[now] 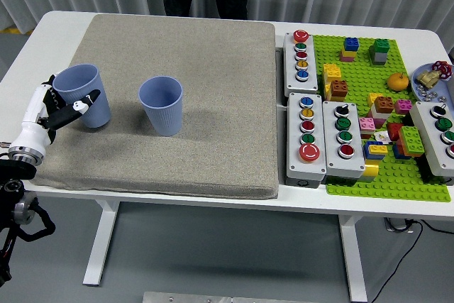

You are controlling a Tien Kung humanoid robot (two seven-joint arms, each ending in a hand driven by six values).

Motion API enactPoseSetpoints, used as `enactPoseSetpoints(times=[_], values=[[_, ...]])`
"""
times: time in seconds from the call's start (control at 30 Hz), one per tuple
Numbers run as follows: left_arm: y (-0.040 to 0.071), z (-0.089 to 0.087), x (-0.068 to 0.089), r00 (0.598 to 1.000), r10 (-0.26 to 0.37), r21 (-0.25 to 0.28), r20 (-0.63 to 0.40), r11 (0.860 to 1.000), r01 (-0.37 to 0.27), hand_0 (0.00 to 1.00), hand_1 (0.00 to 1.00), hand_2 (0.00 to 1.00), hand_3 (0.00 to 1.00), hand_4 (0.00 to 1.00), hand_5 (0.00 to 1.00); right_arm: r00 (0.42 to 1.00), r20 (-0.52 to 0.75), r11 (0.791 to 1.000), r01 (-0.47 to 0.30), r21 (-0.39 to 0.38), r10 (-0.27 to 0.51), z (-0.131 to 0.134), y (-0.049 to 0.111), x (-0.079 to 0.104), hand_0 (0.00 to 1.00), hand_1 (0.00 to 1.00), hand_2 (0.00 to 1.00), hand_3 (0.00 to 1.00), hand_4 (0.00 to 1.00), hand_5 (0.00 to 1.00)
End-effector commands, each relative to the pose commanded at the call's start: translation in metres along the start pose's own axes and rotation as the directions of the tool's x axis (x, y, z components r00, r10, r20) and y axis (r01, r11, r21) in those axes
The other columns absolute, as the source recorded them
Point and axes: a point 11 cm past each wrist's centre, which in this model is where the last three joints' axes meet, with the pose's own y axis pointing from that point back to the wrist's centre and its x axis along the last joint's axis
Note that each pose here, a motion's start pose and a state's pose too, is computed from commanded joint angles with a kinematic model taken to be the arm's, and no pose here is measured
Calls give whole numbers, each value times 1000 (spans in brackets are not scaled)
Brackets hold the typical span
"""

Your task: Pick cup pour cup place

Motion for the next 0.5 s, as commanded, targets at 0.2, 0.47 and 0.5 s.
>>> enactPoseSetpoints(times=[0.2,0.47,0.5], values=[[-5,47,-14,965,2,-135,264,990,34,427,505,542,564,686,25,1000,-4,1000,-1,-3,1,1,0,1,744,715,738,636,181,443],[-6,90,-34,825,-8,-231,564,959,167,434,510,547,565,674,2,1000,-1,1000,-5,0,5,1,0,4,744,716,738,636,180,444],[-5,92,-35,814,-6,-234,581,957,174,434,510,547,565,674,2,1000,0,1000,-6,1,6,1,0,4,744,716,738,636,180,444]])
